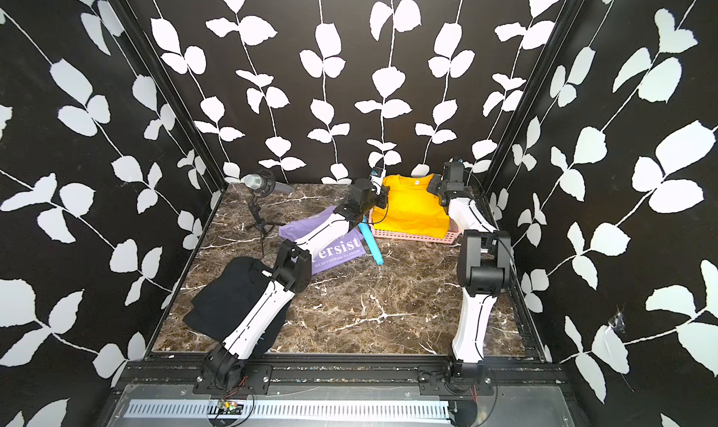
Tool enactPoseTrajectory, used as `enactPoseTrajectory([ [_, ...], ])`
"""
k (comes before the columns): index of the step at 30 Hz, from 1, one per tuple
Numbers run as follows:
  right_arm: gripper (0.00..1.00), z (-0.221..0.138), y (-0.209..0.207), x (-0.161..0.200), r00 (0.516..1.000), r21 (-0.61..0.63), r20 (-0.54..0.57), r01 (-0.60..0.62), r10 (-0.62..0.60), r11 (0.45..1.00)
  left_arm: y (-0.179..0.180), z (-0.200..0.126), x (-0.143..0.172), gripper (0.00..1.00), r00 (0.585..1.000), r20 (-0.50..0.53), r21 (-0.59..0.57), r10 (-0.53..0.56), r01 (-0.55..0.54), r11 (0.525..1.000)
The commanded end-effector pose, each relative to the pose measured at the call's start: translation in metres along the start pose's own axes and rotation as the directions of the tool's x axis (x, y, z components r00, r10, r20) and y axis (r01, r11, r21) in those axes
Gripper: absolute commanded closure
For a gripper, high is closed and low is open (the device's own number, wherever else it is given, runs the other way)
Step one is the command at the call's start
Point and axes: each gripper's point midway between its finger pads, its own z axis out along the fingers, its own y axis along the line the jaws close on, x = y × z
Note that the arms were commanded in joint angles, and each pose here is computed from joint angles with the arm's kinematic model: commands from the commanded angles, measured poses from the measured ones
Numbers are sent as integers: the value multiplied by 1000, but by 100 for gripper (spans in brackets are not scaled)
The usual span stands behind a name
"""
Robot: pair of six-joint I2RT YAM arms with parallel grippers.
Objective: Put the folded t-shirts into the basket
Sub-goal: Place the T-shirt in the bin.
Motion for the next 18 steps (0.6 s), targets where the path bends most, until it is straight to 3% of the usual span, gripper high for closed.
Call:
enactPoseTrajectory([
  [1, 100, 5, -10, -16, 998, 35, 55, 27, -29, 999, 5, -3, -26, 100, 997, 78, -6, 5, -4, 1000],
  [11, 100, 28, -26, -5, 998, 86, 10, 66, -67, 994, 3, 4, 7, 100, 1000, 11, 19, 7, -7, 1000],
  [18, 100, 39, -30, 3, 997, 95, -17, 80, -78, 992, 0, 3, 9, 100, 1000, -3, 26, 10, -10, 1000],
])
